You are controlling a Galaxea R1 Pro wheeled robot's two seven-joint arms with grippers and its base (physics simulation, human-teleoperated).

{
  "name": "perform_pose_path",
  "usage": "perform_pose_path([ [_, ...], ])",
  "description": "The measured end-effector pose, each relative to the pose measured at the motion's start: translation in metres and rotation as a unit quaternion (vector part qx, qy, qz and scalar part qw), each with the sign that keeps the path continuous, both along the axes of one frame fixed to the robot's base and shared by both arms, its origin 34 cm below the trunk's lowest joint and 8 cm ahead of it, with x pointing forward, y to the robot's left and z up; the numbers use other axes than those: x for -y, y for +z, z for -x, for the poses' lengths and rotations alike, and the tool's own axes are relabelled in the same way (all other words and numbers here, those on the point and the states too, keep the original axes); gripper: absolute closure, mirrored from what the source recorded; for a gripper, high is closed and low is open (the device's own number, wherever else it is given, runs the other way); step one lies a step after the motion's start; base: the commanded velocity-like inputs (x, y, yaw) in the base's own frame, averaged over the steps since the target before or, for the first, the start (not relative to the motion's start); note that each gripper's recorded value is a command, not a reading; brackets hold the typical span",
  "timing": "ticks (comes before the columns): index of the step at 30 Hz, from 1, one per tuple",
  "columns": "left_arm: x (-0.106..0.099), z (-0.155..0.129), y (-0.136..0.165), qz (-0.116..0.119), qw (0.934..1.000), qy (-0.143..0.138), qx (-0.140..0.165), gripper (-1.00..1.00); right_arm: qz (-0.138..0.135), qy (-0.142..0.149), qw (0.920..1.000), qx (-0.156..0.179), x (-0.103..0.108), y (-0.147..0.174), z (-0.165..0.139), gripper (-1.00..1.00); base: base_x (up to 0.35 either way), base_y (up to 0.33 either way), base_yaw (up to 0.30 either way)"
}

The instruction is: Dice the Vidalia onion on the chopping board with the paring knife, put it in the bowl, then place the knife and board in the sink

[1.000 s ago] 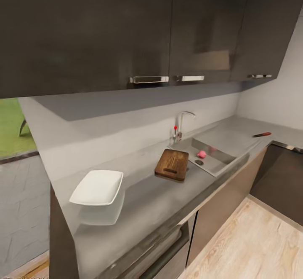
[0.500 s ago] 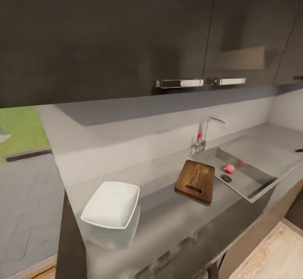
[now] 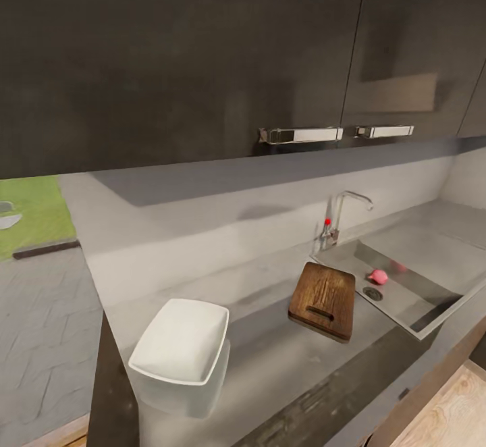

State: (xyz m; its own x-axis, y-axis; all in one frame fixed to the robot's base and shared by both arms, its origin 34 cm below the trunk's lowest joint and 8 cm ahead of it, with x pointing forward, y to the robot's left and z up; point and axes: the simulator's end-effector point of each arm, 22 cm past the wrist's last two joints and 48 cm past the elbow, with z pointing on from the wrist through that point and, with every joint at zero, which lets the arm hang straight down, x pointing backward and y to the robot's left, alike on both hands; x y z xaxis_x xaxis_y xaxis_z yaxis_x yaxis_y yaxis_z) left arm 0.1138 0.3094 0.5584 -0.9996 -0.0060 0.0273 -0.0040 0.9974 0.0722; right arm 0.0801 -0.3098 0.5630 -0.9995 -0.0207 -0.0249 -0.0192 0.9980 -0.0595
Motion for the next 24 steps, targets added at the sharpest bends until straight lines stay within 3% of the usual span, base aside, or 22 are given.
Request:
perform_pose_path([
  [17,0.0016,-0.0015,-0.0002,0.001,1.0,0.0,0.002,-1.0,0.0,0.001,1.0,0.001,-0.0001,0.0,-0.0003,-1.0,-0.057,-0.002,0.0],
  [24,0.0018,-0.0017,-0.0002,0.001,1.0,0.0,0.003,-1.0,0.0,0.001,1.0,0.001,0.0,0.0,-0.0001,-1.0,0.048,-0.207,0.001],
])
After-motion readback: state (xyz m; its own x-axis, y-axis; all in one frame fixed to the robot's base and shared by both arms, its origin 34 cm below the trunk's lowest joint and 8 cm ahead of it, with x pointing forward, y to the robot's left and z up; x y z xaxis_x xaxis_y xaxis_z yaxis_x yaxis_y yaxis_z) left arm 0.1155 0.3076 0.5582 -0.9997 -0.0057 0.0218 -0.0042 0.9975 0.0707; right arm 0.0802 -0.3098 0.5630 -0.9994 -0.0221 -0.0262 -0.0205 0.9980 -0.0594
